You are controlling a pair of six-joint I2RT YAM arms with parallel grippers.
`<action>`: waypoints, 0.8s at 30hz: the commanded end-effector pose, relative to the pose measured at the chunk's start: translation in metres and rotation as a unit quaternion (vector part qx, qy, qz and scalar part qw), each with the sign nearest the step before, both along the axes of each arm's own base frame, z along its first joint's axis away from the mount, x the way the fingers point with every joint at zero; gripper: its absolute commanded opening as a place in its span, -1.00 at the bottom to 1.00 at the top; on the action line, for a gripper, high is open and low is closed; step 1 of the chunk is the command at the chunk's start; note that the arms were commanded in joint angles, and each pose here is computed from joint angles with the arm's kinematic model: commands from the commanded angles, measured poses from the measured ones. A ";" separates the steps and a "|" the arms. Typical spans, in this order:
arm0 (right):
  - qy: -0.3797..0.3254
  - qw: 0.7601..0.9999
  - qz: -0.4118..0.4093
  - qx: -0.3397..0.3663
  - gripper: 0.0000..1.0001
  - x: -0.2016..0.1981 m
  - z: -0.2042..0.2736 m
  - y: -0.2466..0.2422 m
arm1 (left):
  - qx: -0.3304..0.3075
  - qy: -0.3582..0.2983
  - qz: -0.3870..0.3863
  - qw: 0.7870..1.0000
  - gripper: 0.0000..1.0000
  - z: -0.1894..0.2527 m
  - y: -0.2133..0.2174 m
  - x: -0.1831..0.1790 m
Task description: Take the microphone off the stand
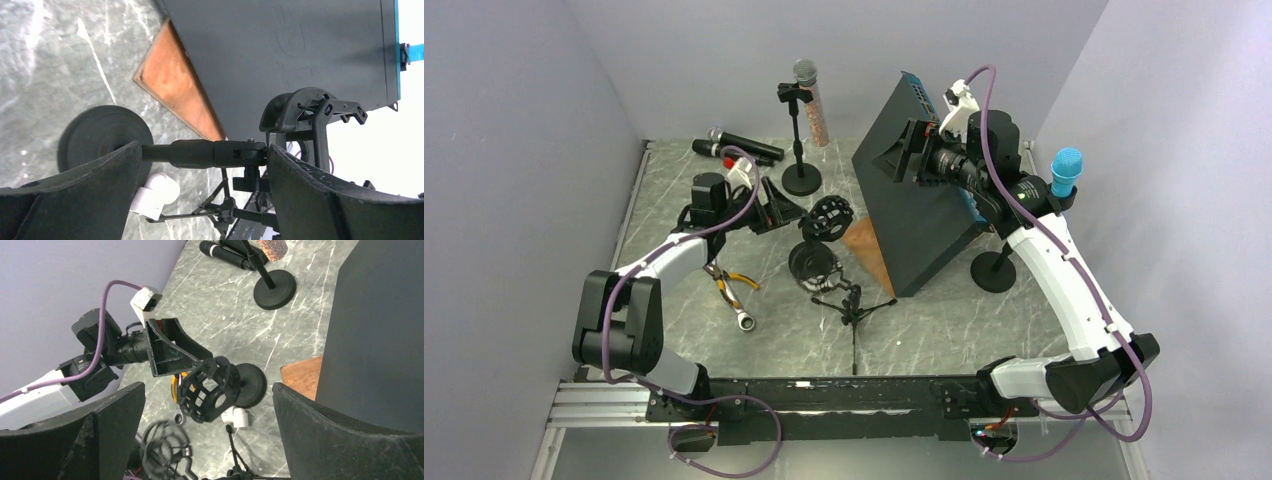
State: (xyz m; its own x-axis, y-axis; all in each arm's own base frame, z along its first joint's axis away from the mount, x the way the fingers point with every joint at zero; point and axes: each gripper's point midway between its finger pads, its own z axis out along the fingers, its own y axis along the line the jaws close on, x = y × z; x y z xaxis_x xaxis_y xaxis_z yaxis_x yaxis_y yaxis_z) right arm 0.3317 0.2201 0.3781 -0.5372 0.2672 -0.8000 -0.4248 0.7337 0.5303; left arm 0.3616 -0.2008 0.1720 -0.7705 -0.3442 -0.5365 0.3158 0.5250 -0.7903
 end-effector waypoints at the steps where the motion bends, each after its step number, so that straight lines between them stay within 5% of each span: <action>1: -0.042 0.999 0.009 0.011 1.00 -0.004 0.022 -0.002 | 0.065 0.102 0.014 0.993 0.88 -0.075 0.014 -0.025; 12: -0.044 0.999 0.013 0.010 1.00 -0.005 0.020 -0.003 | 0.073 0.063 0.015 0.995 0.96 -0.028 0.014 -0.012; 24: -0.051 0.999 0.013 0.001 1.00 -0.020 0.015 -0.011 | 0.020 -0.043 0.073 0.996 0.99 0.084 0.039 0.034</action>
State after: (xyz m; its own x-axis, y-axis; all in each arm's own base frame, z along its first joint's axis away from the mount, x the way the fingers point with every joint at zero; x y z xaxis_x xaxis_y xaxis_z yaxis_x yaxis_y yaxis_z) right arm 0.3195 0.2162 0.3667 -0.5471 0.2398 -0.8020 -0.4437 0.7294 0.5207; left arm 0.3699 -0.1838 0.1901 -0.7920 -0.3407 -0.5066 0.2260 0.6073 -0.7617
